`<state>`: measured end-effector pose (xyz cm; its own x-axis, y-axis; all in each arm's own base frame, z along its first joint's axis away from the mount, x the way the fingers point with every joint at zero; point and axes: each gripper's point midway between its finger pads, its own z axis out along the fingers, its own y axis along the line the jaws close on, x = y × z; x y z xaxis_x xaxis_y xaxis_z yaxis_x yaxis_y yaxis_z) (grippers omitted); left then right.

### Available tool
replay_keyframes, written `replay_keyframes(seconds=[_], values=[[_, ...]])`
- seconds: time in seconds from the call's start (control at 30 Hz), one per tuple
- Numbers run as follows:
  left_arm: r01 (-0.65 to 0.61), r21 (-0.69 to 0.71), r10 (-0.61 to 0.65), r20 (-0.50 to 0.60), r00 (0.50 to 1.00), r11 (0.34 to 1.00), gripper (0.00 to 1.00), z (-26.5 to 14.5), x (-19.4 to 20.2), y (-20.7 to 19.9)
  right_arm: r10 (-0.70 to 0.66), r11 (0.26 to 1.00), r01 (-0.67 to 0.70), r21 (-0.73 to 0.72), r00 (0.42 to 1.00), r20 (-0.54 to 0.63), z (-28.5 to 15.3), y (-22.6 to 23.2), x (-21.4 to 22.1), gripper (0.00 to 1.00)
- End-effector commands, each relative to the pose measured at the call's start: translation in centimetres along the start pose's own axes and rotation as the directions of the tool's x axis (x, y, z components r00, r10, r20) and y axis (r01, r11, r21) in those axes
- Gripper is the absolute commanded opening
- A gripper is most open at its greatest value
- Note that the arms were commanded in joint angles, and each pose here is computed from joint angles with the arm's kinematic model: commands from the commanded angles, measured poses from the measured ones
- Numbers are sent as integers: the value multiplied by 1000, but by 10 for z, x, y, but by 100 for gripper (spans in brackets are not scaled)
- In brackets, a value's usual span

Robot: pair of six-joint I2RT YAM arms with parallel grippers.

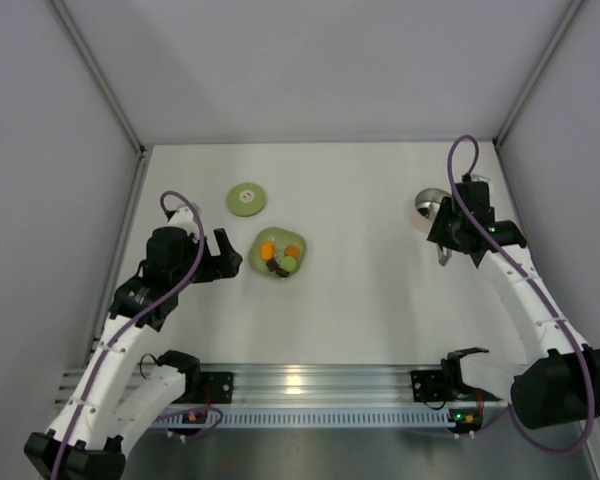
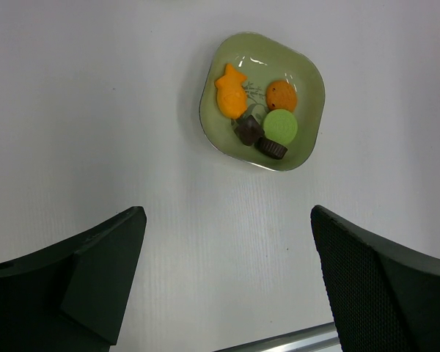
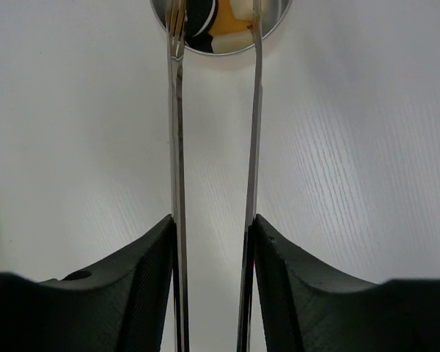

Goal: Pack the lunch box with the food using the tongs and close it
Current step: Place the fake food in the packing box.

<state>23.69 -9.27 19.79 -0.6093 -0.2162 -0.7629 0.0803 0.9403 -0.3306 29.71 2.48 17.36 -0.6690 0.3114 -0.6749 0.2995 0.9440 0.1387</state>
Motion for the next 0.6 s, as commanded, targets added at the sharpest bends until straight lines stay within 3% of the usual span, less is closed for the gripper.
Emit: replay_keyframes(seconds=[0.0, 0.33, 0.57], values=[[-5, 23, 4, 37, 999, 1000, 99, 1, -10, -5, 15, 1000, -13, -19, 997, 82, -9, 4, -32, 45], [-7, 24, 6, 35, 999, 1000, 99, 2, -10, -5, 7, 989, 7, -148, 996, 94, -38, 29, -38, 42], [-3, 20, 3, 42, 999, 1000, 99, 0, -11, -5, -95, 937, 119, -327, 992, 89, -72, 113, -5, 42]])
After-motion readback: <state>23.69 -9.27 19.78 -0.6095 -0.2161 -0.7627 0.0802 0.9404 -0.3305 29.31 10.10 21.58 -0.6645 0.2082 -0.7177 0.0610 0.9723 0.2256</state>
